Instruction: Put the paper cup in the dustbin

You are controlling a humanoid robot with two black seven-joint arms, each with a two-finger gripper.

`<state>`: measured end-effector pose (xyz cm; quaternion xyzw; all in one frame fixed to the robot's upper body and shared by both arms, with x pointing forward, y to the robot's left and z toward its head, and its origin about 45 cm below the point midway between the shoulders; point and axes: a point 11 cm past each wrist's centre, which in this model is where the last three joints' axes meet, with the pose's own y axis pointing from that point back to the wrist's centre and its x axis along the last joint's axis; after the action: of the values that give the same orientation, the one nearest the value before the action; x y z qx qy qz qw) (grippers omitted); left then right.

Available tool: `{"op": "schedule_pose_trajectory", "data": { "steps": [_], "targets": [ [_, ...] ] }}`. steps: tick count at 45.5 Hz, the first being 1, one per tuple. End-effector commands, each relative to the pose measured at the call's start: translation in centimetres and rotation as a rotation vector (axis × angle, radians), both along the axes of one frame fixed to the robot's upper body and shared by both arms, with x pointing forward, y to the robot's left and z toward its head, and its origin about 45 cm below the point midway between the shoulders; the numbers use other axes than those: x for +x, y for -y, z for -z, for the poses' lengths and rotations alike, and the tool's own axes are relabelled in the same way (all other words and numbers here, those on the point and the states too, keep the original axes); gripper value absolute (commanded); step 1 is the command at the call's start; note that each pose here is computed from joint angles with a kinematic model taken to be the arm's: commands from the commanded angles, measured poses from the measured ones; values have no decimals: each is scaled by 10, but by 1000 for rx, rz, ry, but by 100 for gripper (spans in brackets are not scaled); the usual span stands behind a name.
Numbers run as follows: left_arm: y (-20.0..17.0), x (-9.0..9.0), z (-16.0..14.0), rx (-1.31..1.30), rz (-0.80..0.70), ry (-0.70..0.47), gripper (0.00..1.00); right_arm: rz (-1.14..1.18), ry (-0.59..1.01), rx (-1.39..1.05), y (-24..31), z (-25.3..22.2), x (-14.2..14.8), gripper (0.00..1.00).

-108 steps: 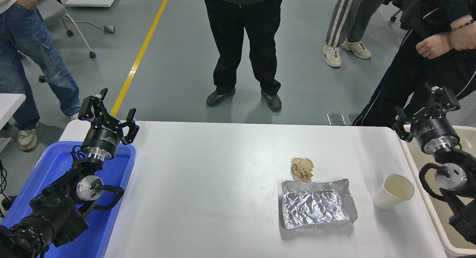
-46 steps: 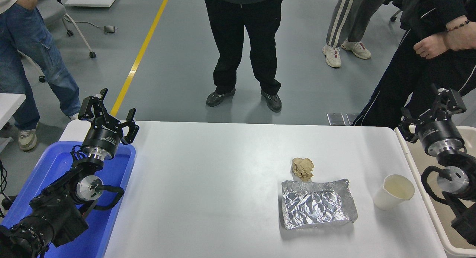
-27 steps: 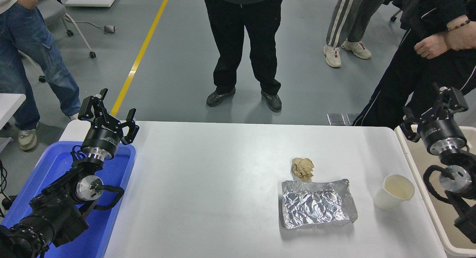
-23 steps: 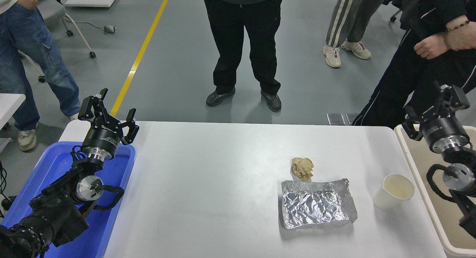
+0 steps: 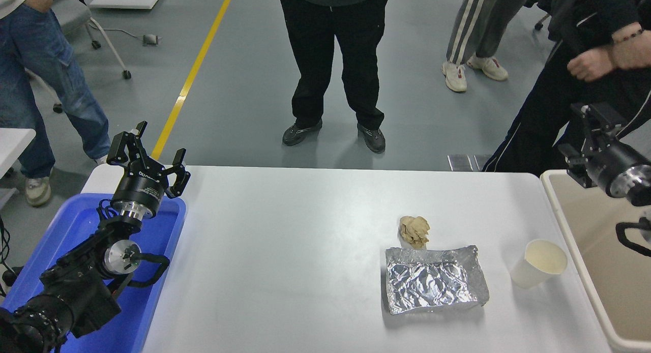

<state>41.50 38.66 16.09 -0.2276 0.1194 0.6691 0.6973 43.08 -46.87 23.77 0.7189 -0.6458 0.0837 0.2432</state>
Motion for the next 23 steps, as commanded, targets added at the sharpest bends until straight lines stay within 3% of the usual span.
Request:
{"op": "schedule_pose_trajectory", "data": {
  "steps": [1,11,23],
  "targets": [
    [0,0,0,0,0,0,100,-213,-180,-426,7,6,-10,100],
    [0,0,0,1,1,-1,100,-476,-341,-899,22,4,-24,100],
    [0,0,0,0,0,0,100,-705,-422,-988,7,-5,-61,100]
  ]
}}
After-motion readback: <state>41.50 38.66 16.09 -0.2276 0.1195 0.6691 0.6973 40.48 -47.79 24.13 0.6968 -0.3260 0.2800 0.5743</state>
